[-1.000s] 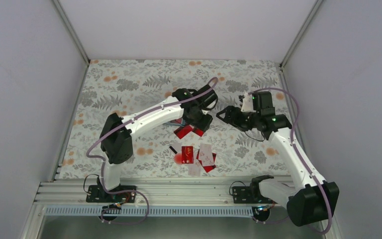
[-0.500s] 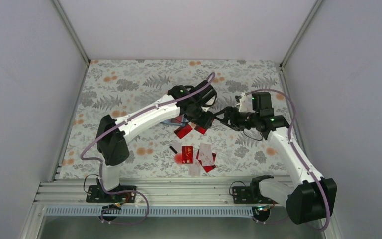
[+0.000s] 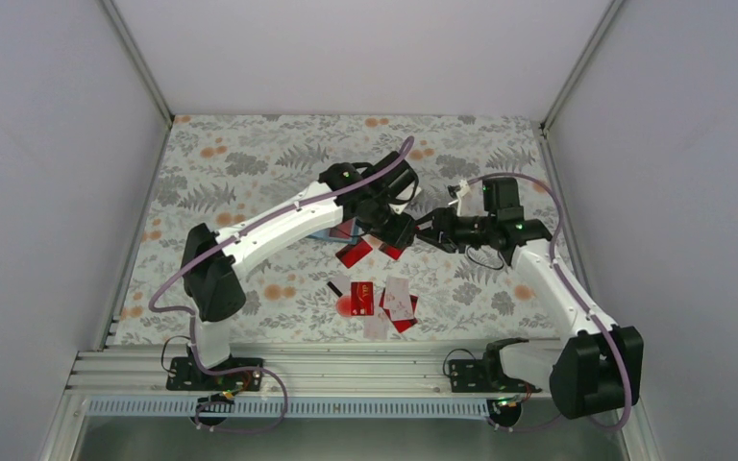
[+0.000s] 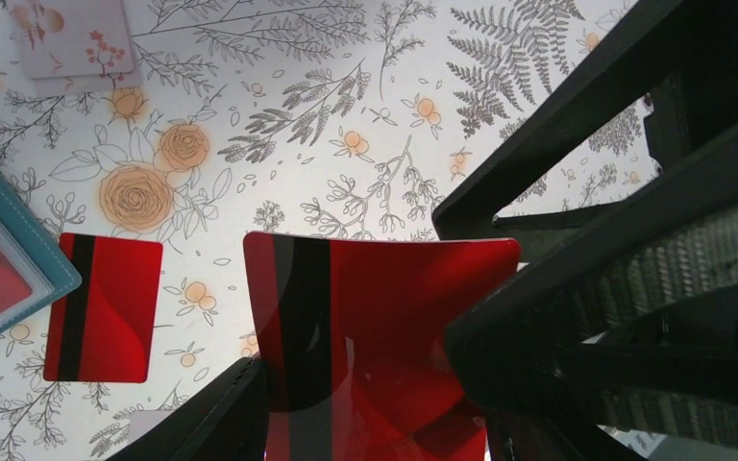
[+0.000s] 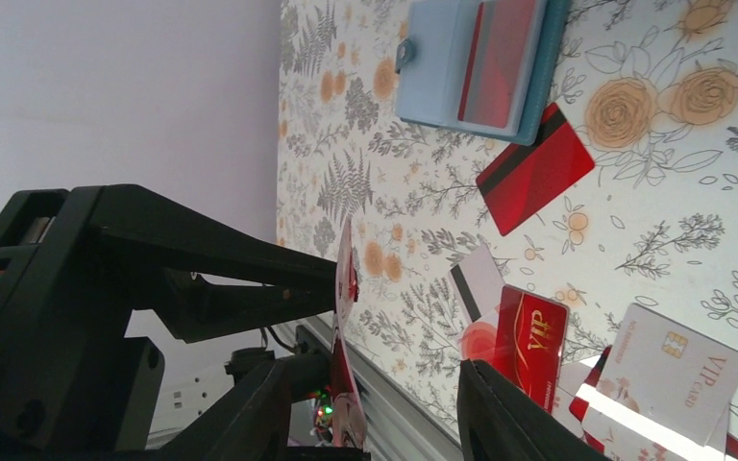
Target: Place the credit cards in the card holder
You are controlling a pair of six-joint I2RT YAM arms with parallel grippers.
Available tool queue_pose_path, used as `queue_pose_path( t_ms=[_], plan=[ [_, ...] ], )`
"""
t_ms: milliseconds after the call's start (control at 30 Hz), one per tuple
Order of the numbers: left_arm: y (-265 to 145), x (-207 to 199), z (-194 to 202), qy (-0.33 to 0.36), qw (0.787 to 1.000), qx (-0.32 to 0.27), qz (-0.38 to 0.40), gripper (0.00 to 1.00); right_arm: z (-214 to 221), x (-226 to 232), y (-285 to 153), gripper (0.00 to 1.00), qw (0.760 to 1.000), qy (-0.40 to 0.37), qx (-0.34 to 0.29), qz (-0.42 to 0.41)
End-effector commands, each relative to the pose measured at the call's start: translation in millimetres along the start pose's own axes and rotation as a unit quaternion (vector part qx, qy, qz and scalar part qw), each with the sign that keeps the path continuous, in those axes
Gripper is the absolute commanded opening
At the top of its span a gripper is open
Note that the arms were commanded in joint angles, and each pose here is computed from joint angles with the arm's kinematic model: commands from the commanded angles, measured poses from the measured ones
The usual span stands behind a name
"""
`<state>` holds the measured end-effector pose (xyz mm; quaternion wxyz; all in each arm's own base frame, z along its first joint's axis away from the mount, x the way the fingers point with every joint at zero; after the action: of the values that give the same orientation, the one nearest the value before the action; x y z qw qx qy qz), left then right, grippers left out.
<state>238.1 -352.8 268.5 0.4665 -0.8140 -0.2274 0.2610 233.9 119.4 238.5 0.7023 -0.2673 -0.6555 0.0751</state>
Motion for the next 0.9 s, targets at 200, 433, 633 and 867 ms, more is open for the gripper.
queue_pose_path(
  t_ms=[200, 433, 633, 867],
  plan=[
    [-14.8, -8.3, -16.6, 0.018, 0.999, -0.045, 0.017, 0.54, 1.9, 3.7, 4.4, 0.25, 0.998, -0.015, 0.043, -0.037],
    [-12.5, -9.1, -19.4, 0.021, 0.999, -0.045, 0.020, 0.54, -0.1, 6.2, 5.6, 0.08, 0.997, -0.022, 0.052, -0.043],
    [-11.9, -7.4, -21.7, 0.019, 0.999, -0.045, 0.012, 0.54, -1.9, 9.8, 4.8, 0.04, 0.997, -0.029, 0.052, -0.044],
    [-16.6, -4.9, -21.3, 0.013, 0.999, -0.049, -0.007, 0.70, -2.4, 17.8, 0.7, 0.04, 0.997, -0.045, 0.046, -0.049]
  ],
)
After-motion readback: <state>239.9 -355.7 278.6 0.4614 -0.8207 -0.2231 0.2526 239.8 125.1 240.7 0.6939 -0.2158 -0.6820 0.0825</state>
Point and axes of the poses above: each gripper's point midway between its finger pads, its own y axis out along the fingers, its own x axis along the line the jaws close on, z = x × y, the point moved 8 cm from there along -y, back along the fingers, and after that the axes turned 13 degrees about y, right-handed, at the moved point
